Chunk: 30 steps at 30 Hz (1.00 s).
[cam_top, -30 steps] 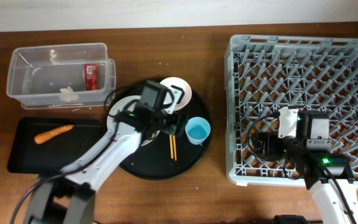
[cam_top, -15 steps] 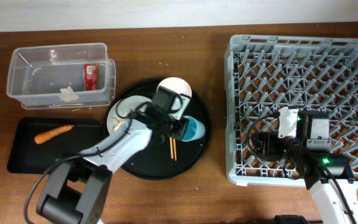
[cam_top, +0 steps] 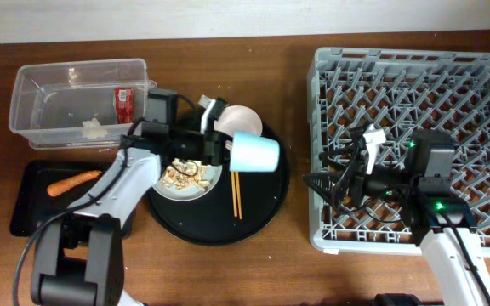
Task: Sort waste into correct bins and load items into the dishwasher rack
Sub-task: 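Pass the blue cup from the left gripper to the right gripper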
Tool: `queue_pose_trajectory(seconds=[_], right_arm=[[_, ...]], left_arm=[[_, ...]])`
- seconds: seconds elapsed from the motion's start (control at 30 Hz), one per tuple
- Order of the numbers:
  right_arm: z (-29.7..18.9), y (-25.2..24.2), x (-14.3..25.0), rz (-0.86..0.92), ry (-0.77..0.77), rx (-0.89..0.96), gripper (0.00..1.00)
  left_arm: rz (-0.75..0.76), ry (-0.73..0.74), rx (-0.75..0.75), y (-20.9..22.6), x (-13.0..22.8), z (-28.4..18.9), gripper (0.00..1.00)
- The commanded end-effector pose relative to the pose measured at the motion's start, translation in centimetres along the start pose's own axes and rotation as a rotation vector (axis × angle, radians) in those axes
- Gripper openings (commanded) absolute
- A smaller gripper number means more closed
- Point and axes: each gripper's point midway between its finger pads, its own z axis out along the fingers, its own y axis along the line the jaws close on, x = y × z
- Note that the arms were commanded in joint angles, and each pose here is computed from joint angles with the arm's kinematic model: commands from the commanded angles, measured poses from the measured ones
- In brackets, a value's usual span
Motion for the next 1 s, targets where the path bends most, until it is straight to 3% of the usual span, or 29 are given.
queue_pose_trajectory(seconds=[0.0, 0.33, 0.47, 0.53, 0.93, 0.97], right_arm=[[0.1, 1.7, -0.3, -0.003, 0.001, -0.112, 0.98], [-0.1, 3.1, -0.3, 0.002, 0.0, -0.192, 0.99], [-0.1, 3.1, 0.1, 0.032, 0.011, -0.192, 0.86], [-0.1, 3.0, 0.1, 0.032, 0.011, -0.191, 0.72], [0.2, 1.5, 0.1, 0.029, 0.014, -0.107, 0.61], [0.2, 1.5, 0.1, 0.027, 0.013, -0.103, 0.6]], left_arm=[[0.035, 0.062, 0.044, -2.4, 0.4, 2.7, 0.0], [0.054, 0.099, 0.016, -3.5, 0.7, 7.5, 0.0], [0.084, 0.082, 0.015, -3.8, 0.1, 7.8, 0.0], [0.078, 0.08, 0.015, -3.8, 0.0, 7.8, 0.0], [0.072, 0.08, 0.013, -3.8, 0.1, 7.8, 0.01], [0.072, 0.078, 0.01, -3.7, 0.0, 7.8, 0.14]])
